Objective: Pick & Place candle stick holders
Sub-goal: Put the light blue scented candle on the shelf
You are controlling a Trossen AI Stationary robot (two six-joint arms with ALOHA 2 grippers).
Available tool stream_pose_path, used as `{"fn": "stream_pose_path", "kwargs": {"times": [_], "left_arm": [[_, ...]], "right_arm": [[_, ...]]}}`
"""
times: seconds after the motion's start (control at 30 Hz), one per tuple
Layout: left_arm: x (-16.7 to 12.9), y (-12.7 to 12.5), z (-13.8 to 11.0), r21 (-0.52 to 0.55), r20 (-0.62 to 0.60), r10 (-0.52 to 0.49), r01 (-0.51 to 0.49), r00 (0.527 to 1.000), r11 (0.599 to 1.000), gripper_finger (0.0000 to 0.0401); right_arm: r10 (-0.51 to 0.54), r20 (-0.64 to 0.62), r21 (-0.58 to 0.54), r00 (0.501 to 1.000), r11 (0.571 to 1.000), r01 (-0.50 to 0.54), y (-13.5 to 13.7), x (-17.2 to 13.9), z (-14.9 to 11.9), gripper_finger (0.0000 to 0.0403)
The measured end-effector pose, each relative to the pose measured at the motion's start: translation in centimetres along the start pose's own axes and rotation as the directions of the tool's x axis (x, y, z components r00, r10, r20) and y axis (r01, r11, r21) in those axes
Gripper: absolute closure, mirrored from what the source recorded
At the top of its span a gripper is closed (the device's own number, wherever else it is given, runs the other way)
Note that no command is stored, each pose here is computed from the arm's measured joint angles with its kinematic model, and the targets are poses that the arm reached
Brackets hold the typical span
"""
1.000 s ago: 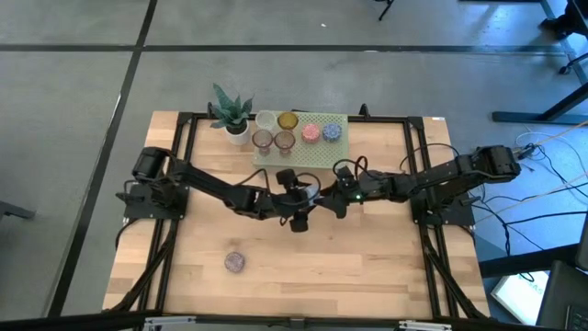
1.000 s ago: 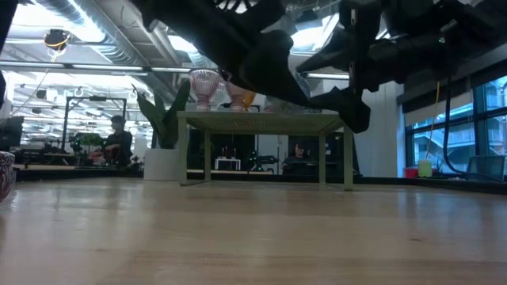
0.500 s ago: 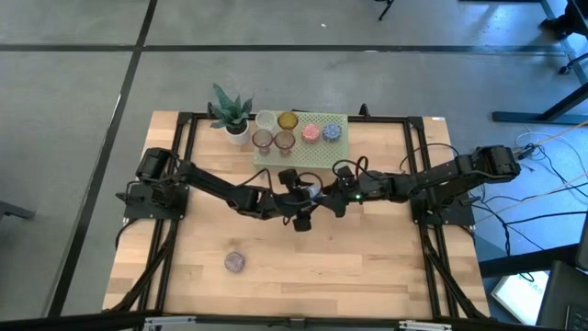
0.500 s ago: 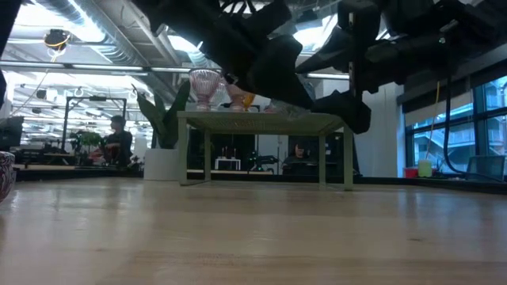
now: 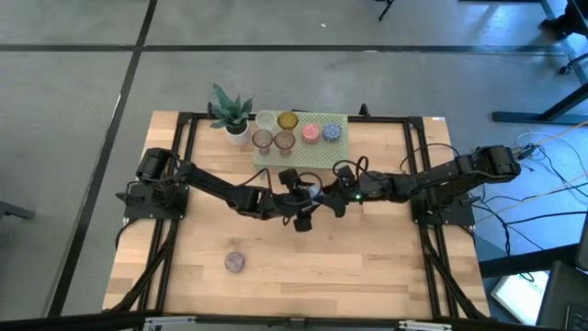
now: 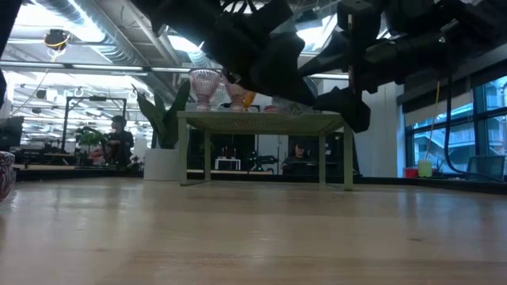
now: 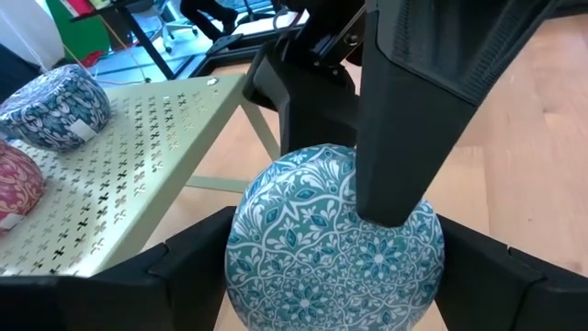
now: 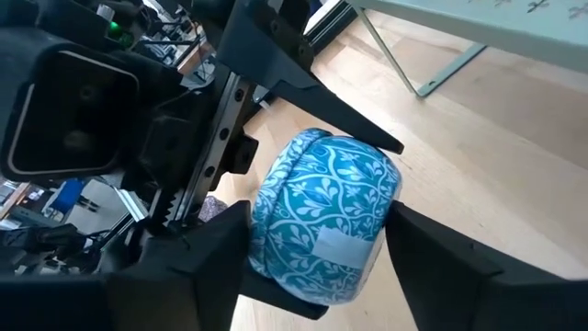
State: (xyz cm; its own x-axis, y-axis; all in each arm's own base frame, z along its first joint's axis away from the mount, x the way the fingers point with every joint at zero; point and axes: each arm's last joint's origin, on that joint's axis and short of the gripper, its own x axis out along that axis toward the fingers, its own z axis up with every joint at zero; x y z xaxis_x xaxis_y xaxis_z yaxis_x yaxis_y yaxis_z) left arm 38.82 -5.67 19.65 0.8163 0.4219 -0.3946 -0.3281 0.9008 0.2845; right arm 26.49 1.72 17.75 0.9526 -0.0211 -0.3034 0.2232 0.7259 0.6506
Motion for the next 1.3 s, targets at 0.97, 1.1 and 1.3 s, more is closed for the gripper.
{"fn": "stream_pose_path", "kwargs": {"times": [0.97,1.1,1.3], "left_arm": [[-0.21,-0.32,0.16,0.049,0.01,-0.046,0.046,0.999,0.998,0.0079],[-0.22,-0.29,0.13,0.051,0.007,-0.028,0.028,1.0,0.998,0.0079],[-0.38,-0.65,0.01,0.059,0.002,-0.047,0.047,0.999,0.997,0.0079]], "right_arm": [[0.014,-0.023,-0.03,1.0,0.999,-0.015,0.02,0.0,-0.11,0.0174],[0.007,-0.02,-0.031,1.0,0.999,-0.008,-0.01,0.0,-0.12,0.0174],[-0.029,-0.048,-0.035,0.998,0.999,0.028,-0.33,0.0,-0.38,0.0174]]}}
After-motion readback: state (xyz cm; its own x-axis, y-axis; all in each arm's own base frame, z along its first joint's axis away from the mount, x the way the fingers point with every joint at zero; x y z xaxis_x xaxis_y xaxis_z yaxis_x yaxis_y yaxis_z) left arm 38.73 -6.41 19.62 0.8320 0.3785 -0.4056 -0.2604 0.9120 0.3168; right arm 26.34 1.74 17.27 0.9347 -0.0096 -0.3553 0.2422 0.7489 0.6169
